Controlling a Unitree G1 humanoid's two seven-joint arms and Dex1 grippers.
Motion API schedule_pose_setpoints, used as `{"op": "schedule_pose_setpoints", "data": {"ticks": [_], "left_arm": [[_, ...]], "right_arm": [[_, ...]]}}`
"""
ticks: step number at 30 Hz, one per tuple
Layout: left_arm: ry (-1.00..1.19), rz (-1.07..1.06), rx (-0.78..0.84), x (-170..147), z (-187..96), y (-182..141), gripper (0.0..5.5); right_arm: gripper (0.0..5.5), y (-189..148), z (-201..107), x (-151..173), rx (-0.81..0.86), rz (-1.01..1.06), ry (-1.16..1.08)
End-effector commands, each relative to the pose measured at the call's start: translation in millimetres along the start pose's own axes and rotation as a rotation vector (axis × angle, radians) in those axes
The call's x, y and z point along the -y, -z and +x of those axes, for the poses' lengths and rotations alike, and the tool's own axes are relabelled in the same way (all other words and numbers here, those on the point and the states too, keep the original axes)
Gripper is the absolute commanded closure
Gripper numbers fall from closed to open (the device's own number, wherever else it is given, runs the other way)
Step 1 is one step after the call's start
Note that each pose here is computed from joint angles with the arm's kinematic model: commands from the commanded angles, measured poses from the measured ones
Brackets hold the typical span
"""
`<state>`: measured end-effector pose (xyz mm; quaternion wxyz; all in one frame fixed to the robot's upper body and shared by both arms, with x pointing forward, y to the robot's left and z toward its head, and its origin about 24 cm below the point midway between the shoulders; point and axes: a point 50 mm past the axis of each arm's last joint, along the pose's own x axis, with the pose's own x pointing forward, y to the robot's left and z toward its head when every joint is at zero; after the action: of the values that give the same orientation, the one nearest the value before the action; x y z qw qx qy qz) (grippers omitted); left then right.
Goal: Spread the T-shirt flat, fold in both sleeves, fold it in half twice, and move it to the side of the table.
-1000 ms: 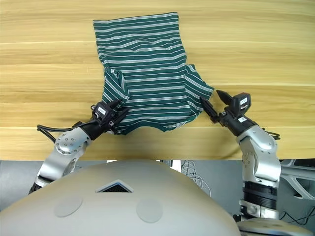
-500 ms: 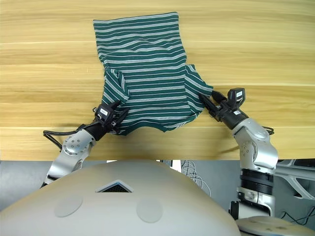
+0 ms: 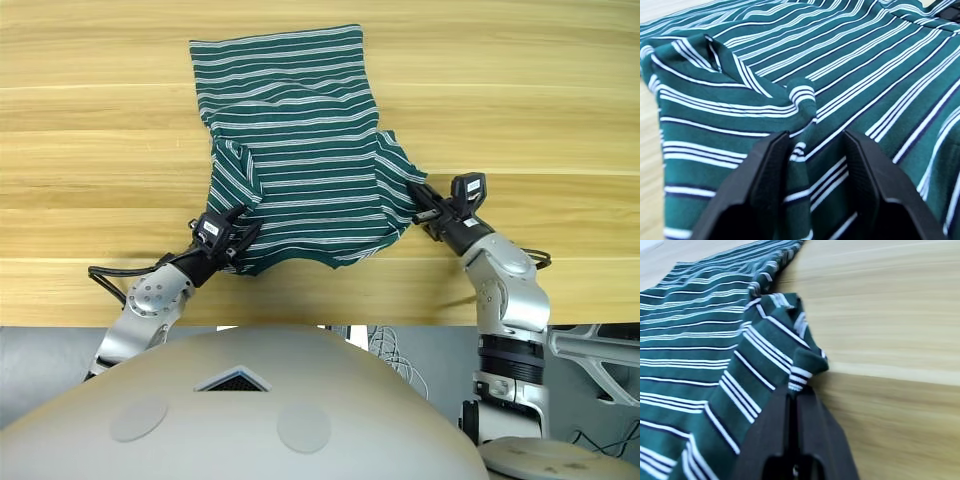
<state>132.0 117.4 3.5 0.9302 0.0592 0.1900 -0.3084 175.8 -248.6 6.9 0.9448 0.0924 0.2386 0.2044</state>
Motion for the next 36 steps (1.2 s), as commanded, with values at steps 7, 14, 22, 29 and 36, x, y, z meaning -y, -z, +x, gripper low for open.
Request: {"op": "schedule_pose_setpoints", "data": {"ticks": [7,14,22,29,36], "left_arm": [[0.023,0.009,-0.032,8,1,4,3.60],[0.061,0.009,-0.026,18,6,3,3.60],[0.136,0.110,-0.068,28,-8,8,3.60],[0.087,0.167,-0.136,12,-14,17,3.60],[0.090,0.120,-0.243,9,-33,40,3.60]], "right_arm": [[5.49,-36,-10,-39,0.051,-0.346,-0.270],[5.49,-33,13,-57,-0.099,-0.595,-0.341],[4.53,-34,17,-68,-0.112,-0.669,-0.371],[3.61,-73,-9,-70,-0.012,-0.779,-0.489],[3.61,-114,-13,-31,0.144,-0.962,-0.436]]}}
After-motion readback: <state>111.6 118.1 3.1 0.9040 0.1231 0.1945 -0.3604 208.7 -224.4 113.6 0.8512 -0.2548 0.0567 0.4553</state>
